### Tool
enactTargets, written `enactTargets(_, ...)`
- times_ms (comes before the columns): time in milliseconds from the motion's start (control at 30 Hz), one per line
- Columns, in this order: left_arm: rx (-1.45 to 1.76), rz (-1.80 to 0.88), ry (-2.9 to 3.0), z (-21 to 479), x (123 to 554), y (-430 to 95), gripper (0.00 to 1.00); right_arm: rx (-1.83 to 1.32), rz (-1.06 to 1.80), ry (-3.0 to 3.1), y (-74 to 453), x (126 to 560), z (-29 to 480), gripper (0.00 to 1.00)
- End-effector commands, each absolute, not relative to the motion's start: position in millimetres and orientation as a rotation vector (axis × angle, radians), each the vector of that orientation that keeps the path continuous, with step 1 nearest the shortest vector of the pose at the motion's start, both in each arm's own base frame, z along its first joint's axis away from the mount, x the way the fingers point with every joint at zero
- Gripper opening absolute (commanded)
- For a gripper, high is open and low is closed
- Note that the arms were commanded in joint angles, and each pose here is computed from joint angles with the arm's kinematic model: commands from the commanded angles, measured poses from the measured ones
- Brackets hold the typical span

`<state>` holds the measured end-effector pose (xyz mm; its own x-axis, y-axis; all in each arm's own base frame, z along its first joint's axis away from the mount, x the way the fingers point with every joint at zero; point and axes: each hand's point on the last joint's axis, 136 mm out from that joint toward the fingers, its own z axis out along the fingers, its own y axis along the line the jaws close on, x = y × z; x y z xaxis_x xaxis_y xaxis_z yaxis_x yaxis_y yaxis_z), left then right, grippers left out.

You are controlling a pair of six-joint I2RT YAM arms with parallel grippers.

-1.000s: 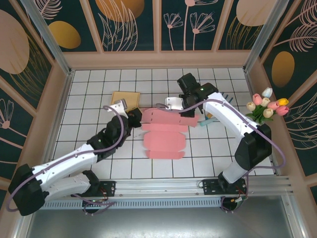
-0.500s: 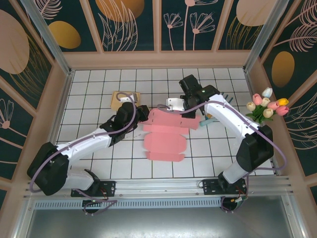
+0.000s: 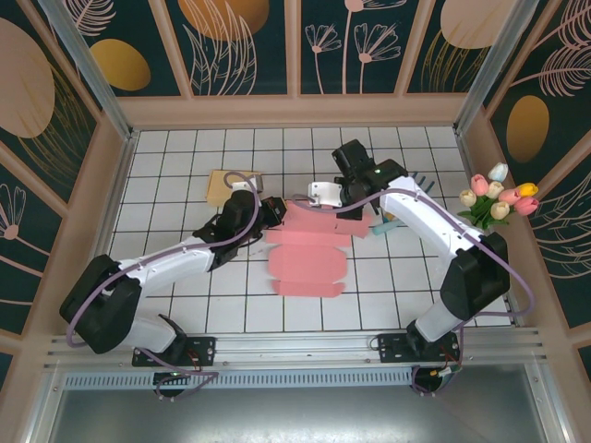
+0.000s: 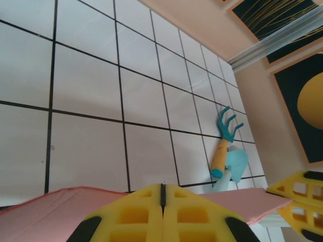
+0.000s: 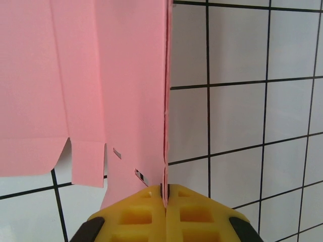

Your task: Fold the paper box

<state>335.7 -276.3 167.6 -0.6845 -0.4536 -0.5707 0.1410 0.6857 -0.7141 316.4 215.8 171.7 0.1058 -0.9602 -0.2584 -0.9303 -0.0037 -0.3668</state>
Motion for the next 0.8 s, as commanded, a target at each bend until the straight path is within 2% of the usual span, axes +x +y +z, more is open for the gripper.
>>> enactTargets(0, -0.192, -0.976, 2.087, 177.1, 340.3, -283.5, 0.05, -1.943, -0.023, 1.774, 237.1, 311.1, 173.3, 0.00)
enactTargets(67, -0.177, -0.906, 2.083, 170.0, 338.0, -271.9, 0.11, -1.956, -0.046, 1.792, 231.7, 311.0, 166.6, 0.00)
enactTargets(200, -0.162, -0.781, 2.102, 142.8, 324.5, -245.2, 0.29, -1.958, -0.063, 1.820, 222.2, 312.7, 159.5, 0.00)
enactTargets(367, -0.133, -0.758, 2.123, 113.7, 306.6, -230.8, 0.46, -1.935, -0.060, 1.841, 216.1, 314.0, 155.7, 0.00)
enactTargets(633, -0.160, -0.846, 2.180, 87.9, 298.5, -240.3, 0.57, -1.931, -0.069, 1.860, 210.8, 312.7, 149.7, 0.00)
enactTargets(767, -0.172, -0.872, 2.210, 81.6, 299.2, -246.5, 0.57, -1.908, -0.060, 1.858, 213.2, 315.6, 154.0, 0.00)
